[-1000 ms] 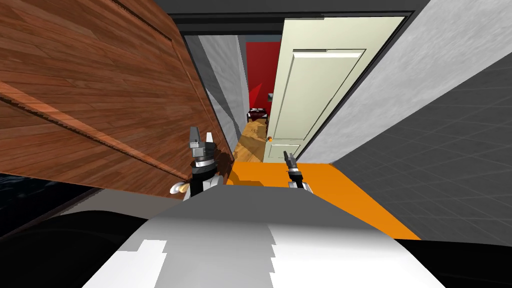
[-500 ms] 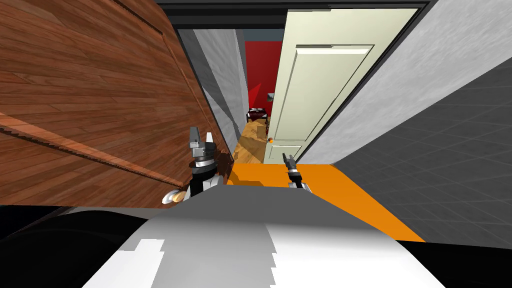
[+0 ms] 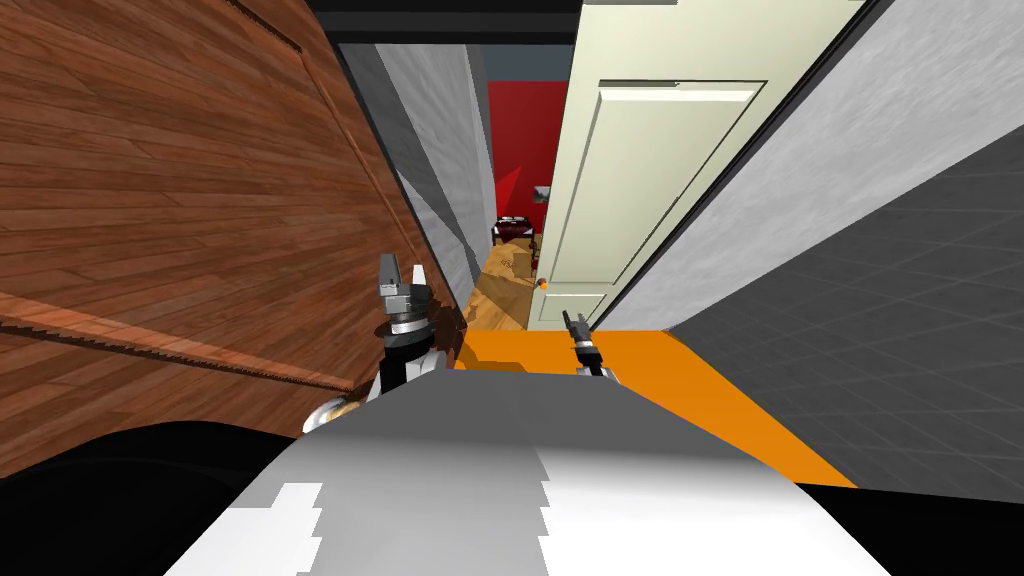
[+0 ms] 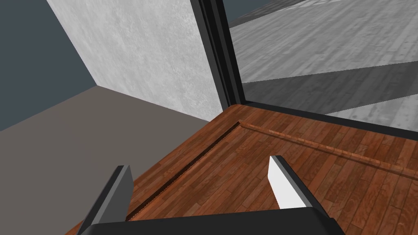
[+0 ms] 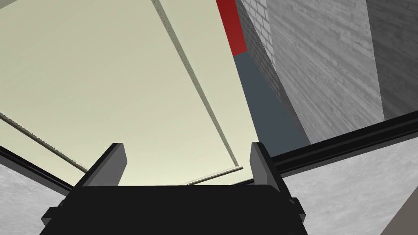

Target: Pull the door open

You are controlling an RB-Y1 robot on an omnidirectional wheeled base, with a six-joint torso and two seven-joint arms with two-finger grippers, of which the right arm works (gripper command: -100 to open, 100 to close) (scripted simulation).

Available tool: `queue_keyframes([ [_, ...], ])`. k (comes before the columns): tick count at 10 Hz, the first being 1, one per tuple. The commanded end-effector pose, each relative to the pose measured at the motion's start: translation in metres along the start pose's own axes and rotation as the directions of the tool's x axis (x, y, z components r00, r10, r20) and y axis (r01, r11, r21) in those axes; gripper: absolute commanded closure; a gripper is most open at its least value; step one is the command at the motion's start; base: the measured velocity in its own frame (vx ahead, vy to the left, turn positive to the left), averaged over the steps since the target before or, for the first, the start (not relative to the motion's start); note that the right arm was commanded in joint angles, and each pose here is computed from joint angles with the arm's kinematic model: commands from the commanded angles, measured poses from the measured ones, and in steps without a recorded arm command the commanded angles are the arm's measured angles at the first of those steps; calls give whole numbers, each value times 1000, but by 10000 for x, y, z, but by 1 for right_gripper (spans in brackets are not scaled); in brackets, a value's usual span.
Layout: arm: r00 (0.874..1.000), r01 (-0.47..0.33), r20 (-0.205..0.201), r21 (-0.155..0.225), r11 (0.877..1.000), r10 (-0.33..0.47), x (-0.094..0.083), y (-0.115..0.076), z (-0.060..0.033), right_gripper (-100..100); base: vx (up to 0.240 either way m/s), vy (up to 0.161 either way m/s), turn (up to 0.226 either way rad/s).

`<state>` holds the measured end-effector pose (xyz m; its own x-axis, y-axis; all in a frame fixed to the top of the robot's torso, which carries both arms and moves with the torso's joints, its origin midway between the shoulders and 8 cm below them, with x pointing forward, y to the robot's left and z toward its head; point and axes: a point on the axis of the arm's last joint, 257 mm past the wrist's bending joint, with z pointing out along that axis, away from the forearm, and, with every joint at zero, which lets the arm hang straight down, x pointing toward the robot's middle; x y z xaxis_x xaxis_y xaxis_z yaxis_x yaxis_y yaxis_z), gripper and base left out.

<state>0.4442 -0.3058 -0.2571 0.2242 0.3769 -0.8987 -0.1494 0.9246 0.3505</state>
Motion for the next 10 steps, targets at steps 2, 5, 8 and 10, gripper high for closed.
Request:
queue_keyframes([
  [2,998,52,-32,9,999,-52,157,-89,-30,-100,92,29,-18],
  [5,992,104,-67,16,994,-103,318,-178,-75,-100,101,32,-18],
  [8,983,153,-101,19,988,-151,469,-258,-125,-100,91,22,-15],
  [10,976,183,-122,19,983,-179,562,-304,-159,-100,99,26,-17],
])
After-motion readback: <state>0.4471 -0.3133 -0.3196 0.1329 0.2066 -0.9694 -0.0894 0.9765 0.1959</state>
